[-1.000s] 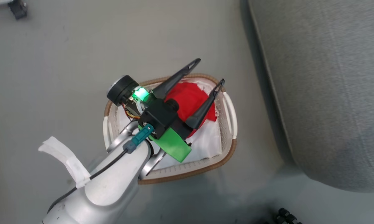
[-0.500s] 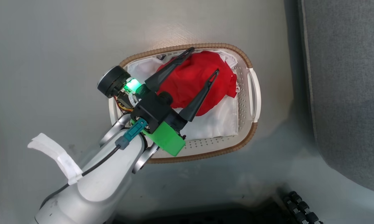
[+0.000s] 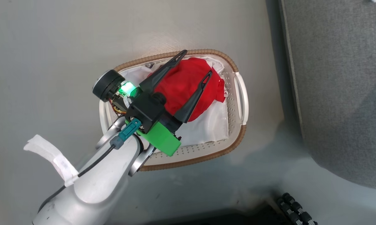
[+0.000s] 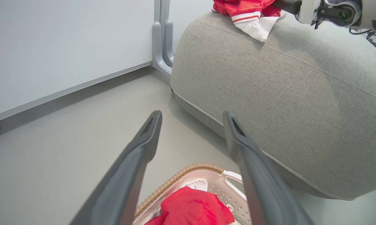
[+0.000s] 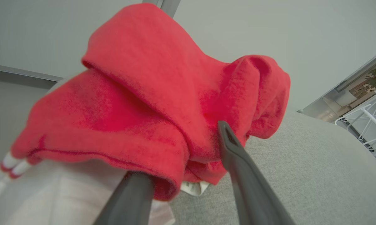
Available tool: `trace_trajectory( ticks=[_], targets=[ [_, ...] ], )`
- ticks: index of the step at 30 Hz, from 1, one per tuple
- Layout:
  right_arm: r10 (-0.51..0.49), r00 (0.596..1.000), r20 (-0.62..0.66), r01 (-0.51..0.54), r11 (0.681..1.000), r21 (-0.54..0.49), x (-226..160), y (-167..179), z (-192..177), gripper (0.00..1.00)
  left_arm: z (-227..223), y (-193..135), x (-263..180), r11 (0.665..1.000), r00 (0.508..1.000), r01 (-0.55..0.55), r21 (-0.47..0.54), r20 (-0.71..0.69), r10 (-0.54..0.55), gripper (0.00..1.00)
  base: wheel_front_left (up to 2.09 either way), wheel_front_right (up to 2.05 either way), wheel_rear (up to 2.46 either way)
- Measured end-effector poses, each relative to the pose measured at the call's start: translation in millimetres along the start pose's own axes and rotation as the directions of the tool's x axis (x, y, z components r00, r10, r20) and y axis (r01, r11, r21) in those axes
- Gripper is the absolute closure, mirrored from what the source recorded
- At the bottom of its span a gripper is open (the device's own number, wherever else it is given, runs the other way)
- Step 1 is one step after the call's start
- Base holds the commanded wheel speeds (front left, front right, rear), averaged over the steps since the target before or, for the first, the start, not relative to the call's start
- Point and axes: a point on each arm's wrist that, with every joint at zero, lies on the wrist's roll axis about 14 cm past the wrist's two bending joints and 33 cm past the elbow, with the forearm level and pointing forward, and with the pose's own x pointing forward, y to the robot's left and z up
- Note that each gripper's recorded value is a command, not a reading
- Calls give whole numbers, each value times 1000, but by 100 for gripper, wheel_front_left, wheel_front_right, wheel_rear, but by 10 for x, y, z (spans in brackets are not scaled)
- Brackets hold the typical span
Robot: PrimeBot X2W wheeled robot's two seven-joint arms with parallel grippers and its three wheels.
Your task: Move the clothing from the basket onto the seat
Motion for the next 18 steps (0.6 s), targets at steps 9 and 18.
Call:
trace_trajectory(
  ticks=[9, 18],
  targets=[
    [20, 1000, -12, -19, 998, 68, -436, 8, 18, 0, 285, -42, -49, 1000, 999, -30, 9, 42, 29, 0, 0, 0, 0],
    [19, 999, 47, -23, 995, 96, -722, -111, 345, 0, 684, 29, -222, 990, 983, -143, -10, 117, 143, 0, 0, 0, 0]
  ],
)
